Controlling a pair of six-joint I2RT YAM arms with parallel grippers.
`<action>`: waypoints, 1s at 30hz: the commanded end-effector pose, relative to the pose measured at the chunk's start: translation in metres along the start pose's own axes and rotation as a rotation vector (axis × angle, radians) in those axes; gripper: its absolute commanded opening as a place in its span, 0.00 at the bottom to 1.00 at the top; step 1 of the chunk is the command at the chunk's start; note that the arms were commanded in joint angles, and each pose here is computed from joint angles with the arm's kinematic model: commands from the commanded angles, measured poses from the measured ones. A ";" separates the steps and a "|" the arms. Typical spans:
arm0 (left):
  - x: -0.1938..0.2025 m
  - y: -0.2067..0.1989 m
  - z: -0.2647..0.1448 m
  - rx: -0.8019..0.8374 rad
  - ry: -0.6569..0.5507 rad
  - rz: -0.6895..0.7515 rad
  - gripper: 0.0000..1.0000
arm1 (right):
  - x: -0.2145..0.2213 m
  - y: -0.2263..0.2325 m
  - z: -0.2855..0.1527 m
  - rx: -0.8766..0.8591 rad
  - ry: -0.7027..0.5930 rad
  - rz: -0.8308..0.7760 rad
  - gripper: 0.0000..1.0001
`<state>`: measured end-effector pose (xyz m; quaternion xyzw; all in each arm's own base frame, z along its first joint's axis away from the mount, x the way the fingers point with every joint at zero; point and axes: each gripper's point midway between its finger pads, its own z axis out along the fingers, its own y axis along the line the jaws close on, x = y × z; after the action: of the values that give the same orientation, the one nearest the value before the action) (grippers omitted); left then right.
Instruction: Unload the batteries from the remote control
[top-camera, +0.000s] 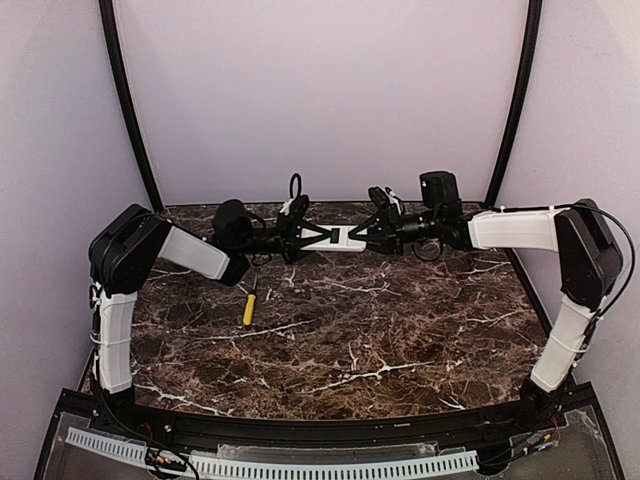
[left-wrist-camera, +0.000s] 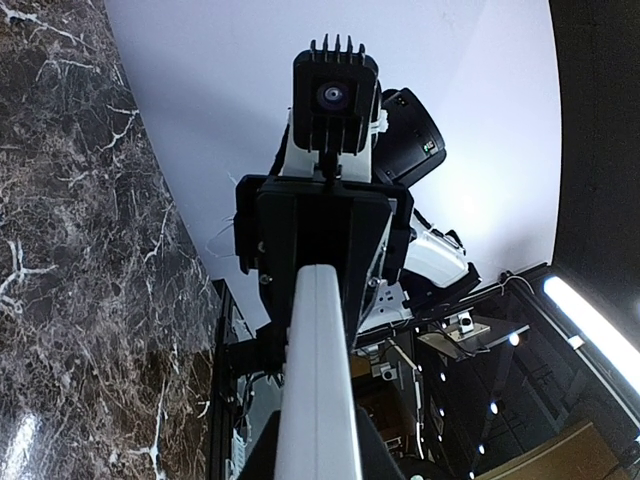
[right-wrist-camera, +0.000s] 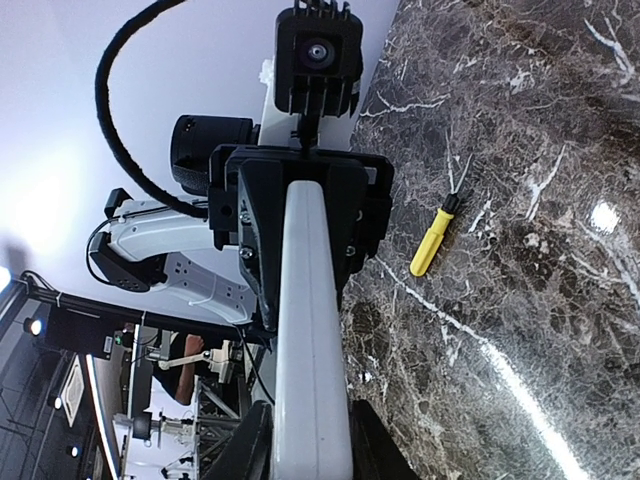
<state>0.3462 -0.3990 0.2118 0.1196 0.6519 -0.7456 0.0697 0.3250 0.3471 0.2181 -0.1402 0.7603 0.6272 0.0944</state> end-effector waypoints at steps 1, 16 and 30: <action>-0.003 -0.023 0.006 0.047 0.003 0.044 0.00 | 0.008 0.010 0.002 -0.024 0.018 -0.045 0.30; -0.004 -0.018 0.007 0.017 0.005 0.052 0.00 | 0.001 0.002 0.001 0.058 -0.012 -0.022 0.59; -0.001 -0.009 0.007 -0.045 0.008 0.070 0.00 | -0.004 -0.007 0.004 0.131 -0.022 -0.028 0.36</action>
<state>0.3501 -0.4039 0.1906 0.1125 0.6792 -0.7223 0.0656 0.3299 0.3448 0.2015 -0.1196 0.8010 0.5778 0.1014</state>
